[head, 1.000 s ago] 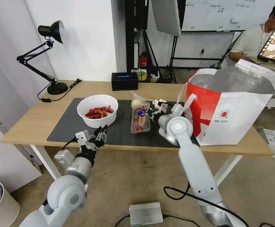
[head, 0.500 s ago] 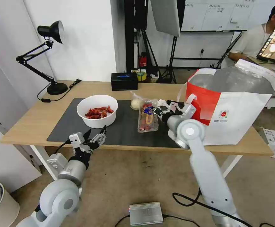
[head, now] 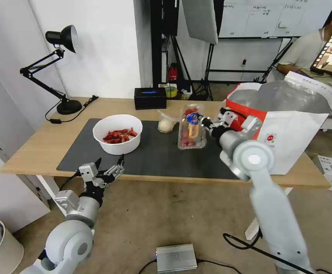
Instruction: Pick up the trash from the table and place it into the takeout bag.
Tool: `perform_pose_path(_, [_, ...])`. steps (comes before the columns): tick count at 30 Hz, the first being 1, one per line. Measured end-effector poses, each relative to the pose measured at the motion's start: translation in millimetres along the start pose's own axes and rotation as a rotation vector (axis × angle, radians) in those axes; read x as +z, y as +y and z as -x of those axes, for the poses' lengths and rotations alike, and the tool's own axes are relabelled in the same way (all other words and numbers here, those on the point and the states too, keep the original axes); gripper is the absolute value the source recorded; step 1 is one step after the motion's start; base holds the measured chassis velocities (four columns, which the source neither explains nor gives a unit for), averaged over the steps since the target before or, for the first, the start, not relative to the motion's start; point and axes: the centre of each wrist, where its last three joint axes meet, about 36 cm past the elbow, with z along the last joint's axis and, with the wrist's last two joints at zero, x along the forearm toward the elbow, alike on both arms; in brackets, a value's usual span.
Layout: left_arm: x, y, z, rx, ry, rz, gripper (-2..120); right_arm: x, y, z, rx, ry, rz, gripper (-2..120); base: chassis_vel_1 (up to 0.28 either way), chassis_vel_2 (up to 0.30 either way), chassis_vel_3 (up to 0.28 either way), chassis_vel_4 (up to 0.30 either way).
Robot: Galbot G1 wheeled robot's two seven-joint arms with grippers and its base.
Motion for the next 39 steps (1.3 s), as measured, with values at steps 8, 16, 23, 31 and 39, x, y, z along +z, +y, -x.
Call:
perform_pose_path(8, [1.1, -2.2, -4.0, -0.006, -0.004, -0.01, 100, -31.1, -0.6, -33.0, -0.023, -0.096, -0.016, 0, 0.0, 0.0, 0.0, 0.0])
perform_pose_path(16, [1.7, -2.9, -6.9, -0.009, -0.008, -0.015, 100, -54.4, -13.0, -52.2, -0.016, -0.201, -0.029, 0, 0.0, 0.0, 0.0, 0.0])
perform_pose_path(23, [2.3, -10.7, -15.4, -0.005, -0.012, -0.028, 100, -55.5, -23.2, -63.9, -0.018, -0.379, -0.123, 0, 0.0, 0.0, 0.0, 0.0])
perform_pose_path(31, [9.9, -12.0, -13.3, -0.007, -0.004, -0.031, 100, -55.9, -34.3, -53.7, 0.021, -0.539, -0.157, 0, 0.0, 0.0, 0.0, 0.0])
perform_pose_path(39, [14.3, -12.0, -10.3, -0.008, 0.003, -0.035, 100, -63.9, -39.8, -40.8, 0.071, -0.608, -0.117, 0, 0.0, 0.0, 0.0, 0.0])
